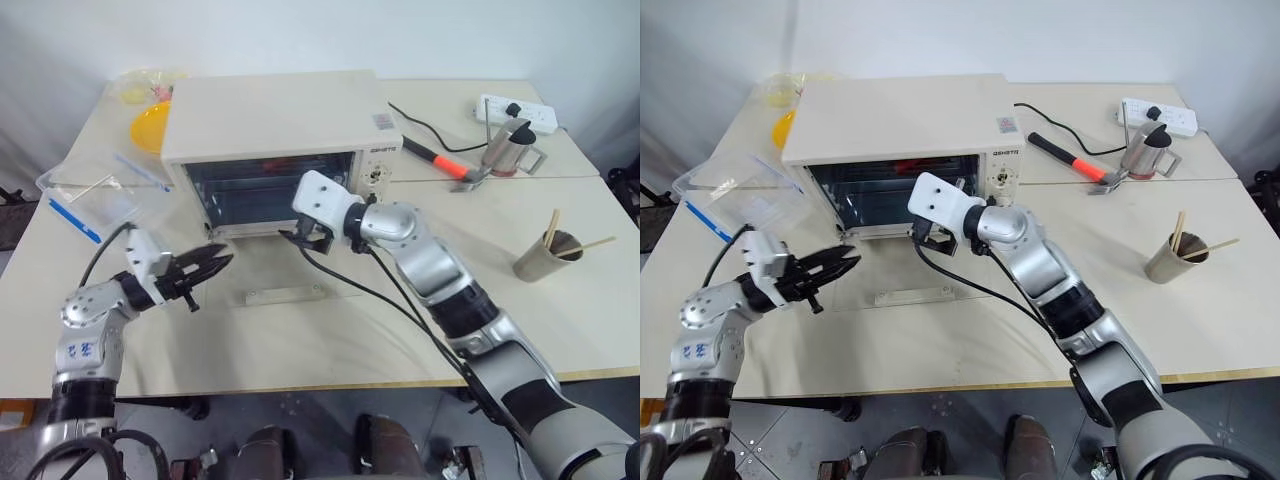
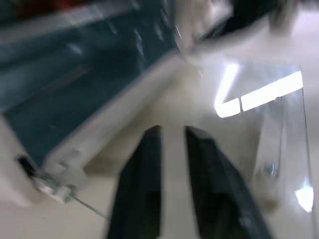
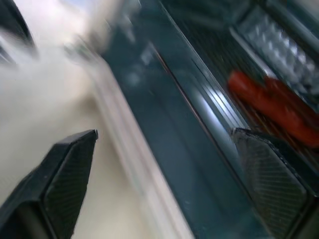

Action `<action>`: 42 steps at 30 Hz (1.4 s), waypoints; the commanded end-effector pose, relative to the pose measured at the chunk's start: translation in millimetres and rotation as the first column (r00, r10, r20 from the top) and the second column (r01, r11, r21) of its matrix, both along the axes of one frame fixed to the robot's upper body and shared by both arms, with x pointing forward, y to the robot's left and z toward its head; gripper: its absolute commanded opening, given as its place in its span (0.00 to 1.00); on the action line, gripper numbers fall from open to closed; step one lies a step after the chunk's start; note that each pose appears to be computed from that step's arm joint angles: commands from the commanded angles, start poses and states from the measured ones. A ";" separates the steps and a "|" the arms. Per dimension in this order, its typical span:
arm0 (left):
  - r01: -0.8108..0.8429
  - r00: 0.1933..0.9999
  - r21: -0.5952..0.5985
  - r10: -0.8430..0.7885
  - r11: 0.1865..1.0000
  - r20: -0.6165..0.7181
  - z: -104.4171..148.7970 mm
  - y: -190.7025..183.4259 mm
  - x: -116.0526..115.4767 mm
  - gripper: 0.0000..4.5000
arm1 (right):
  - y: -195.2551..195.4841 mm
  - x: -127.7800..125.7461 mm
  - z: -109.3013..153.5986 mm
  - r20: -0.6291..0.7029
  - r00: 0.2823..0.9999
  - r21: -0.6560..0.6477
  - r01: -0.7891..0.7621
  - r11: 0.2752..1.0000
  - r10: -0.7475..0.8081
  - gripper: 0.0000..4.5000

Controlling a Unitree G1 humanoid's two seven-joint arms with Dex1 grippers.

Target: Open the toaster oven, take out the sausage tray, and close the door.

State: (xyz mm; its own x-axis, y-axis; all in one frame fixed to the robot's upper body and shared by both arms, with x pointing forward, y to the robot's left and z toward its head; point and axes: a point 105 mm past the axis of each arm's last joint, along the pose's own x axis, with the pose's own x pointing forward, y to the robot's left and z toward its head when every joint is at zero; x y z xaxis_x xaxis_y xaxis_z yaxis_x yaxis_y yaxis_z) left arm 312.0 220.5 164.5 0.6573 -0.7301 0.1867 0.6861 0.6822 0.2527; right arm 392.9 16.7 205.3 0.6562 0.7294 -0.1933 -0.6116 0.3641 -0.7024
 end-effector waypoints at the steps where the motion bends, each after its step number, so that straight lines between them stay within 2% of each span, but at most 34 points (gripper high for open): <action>1: -0.069 0.986 -0.112 0.085 0.991 0.146 28.3 5.4 -12.7 0.49 | 4.5 13.8 13.9 0.154 0.986 -0.060 0.072 0.996 -0.062 1.00; 5: -0.129 0.969 -0.197 0.166 0.972 0.184 28.4 3.5 -26.5 0.76 | 14.9 20.3 15.3 0.258 0.965 -0.110 0.076 0.991 -0.046 1.00; 7: -0.203 0.944 -0.284 0.264 0.937 0.198 25.6 7.7 -42.9 0.91 | 23.7 26.0 16.5 0.352 0.935 -0.167 0.099 0.981 -0.034 1.00; 9: -0.259 0.924 -0.347 0.336 0.901 0.181 22.0 11.9 -56.7 1.00 | 30.4 29.1 17.7 0.410 0.912 -0.198 0.109 0.974 -0.018 1.00; 12: -0.289 0.930 -0.351 0.348 0.891 0.117 11.4 10.1 -64.7 1.00 | 39.3 20.5 24.7 0.464 0.883 -0.236 0.047 0.971 0.070 1.00; 18: -0.312 0.922 -0.361 0.372 0.879 0.110 12.1 14.0 -64.0 1.00 | 42.4 -2.1 13.8 0.381 0.913 -0.246 -0.055 0.968 0.149 1.00; 23: -0.306 0.924 -0.382 0.369 0.872 0.102 13.0 16.4 -65.0 1.00 | 42.7 -18.0 15.7 0.347 0.923 -0.225 -0.090 0.970 0.165 1.00; 26: -0.303 0.926 -0.390 0.366 0.870 0.098 13.3 17.5 -64.8 1.00 | 40.2 -18.7 19.5 0.364 0.919 -0.228 -0.068 0.971 0.150 1.00; 30: -0.292 0.930 -0.394 0.355 0.871 0.096 13.6 16.7 -63.7 1.00 | 35.8 -10.2 23.0 0.382 0.918 -0.225 -0.018 0.974 0.105 1.00; 33: -0.277 0.933 -0.411 0.345 0.869 0.099 15.9 15.5 -63.3 1.00 | 32.3 4.7 32.5 0.450 0.892 -0.222 0.061 0.973 0.047 1.00; 42: -0.274 0.934 -0.425 0.345 0.863 0.098 17.7 16.3 -67.1 1.00 | 35.5 25.7 32.5 0.506 0.862 -0.236 0.151 0.960 -0.012 1.00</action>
State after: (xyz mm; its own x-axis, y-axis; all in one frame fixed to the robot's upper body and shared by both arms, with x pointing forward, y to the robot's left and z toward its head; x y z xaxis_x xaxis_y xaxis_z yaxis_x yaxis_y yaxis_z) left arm 251.1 236.3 171.3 0.7931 -0.3262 0.5143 0.3942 0.9187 -0.0252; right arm 420.6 44.4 215.7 0.7786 0.6233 -0.0726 -0.1988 0.1352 -0.9707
